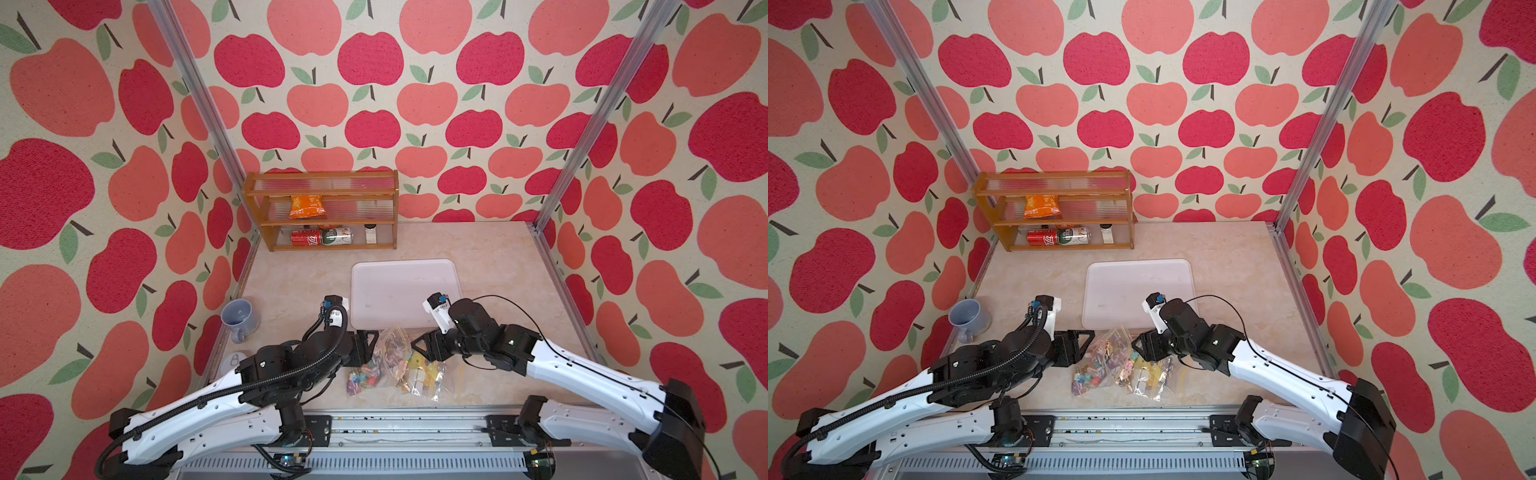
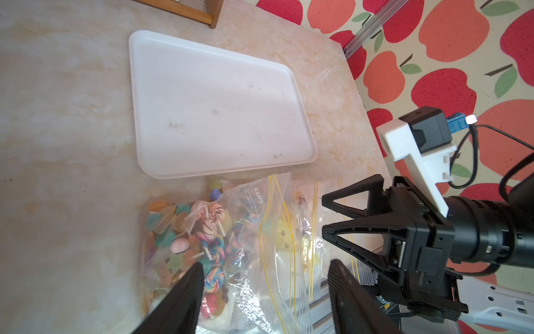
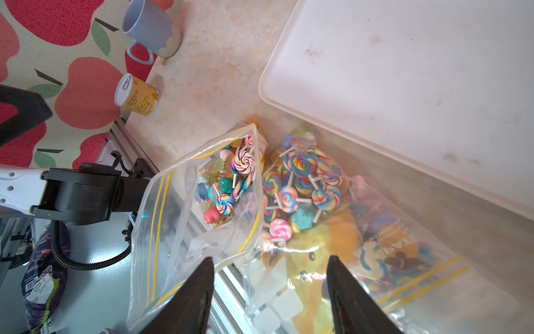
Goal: Pour candies out of the ziploc bag
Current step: Open the ziploc bag at the center of the board, then pick up the ziploc bag from the center of the board.
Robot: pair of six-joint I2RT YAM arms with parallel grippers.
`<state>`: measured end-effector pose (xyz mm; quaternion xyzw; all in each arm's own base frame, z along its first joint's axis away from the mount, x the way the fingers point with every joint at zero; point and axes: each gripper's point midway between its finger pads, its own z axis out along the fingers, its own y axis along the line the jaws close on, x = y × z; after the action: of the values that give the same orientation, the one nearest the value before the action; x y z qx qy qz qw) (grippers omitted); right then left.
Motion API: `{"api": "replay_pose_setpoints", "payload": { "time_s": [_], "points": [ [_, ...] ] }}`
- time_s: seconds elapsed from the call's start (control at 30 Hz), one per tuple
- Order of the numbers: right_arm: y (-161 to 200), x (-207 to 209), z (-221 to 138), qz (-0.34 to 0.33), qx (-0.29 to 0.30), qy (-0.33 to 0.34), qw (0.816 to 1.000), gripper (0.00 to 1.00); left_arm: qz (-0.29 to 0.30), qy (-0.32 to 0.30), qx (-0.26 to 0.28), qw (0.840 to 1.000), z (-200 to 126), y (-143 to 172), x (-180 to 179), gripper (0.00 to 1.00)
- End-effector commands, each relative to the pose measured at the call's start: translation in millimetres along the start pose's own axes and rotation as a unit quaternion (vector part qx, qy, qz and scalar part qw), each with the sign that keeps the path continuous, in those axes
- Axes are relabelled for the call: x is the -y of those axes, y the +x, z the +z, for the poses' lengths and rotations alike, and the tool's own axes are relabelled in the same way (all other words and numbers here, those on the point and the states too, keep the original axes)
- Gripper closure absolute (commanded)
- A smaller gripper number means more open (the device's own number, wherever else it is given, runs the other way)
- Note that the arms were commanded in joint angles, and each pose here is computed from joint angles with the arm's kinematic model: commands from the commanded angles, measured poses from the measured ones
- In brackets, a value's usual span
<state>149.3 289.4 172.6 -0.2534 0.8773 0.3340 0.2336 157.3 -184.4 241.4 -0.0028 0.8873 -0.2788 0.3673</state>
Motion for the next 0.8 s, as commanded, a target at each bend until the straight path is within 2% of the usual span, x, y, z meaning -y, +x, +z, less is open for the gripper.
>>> {"api": "replay_pose_setpoints", "payload": {
  "time_s": [0.0,0.03,0.13,0.3,0.6,0.77],
  "points": [
    [-11.0,-4.0,-28.0,-0.023,0.005,0.023,0.999,0.29,-0.010,-0.065,-0.014,0.998,0.1,9.4,-37.7,0.24],
    [-15.1,-11.0,-34.1,-0.029,0.009,0.016,0.999,0.28,-0.020,-0.073,-0.021,0.997,2.4,12.5,-44.2,0.20],
    [-23.4,-37.9,-40.1,-0.032,0.007,-0.024,0.999,0.26,-0.070,-0.081,-0.052,0.993,16.5,24.3,-60.6,0.18],
    [-21.6,-85.6,-16.4,-0.025,-0.030,-0.094,0.995,0.25,-0.160,-0.082,-0.091,0.979,37.8,43.5,-84.7,0.18],
    [-5.0,-88.5,32.5,-0.001,-0.086,-0.087,0.992,0.26,-0.210,-0.080,-0.087,0.971,52.8,64.8,-106.7,0.18],
    [-7.1,-88.4,57.4,0.012,-0.088,-0.084,0.992,0.33,-0.228,-0.081,-0.092,0.966,59.5,78.8,-115.0,0.18]
  ]
}}
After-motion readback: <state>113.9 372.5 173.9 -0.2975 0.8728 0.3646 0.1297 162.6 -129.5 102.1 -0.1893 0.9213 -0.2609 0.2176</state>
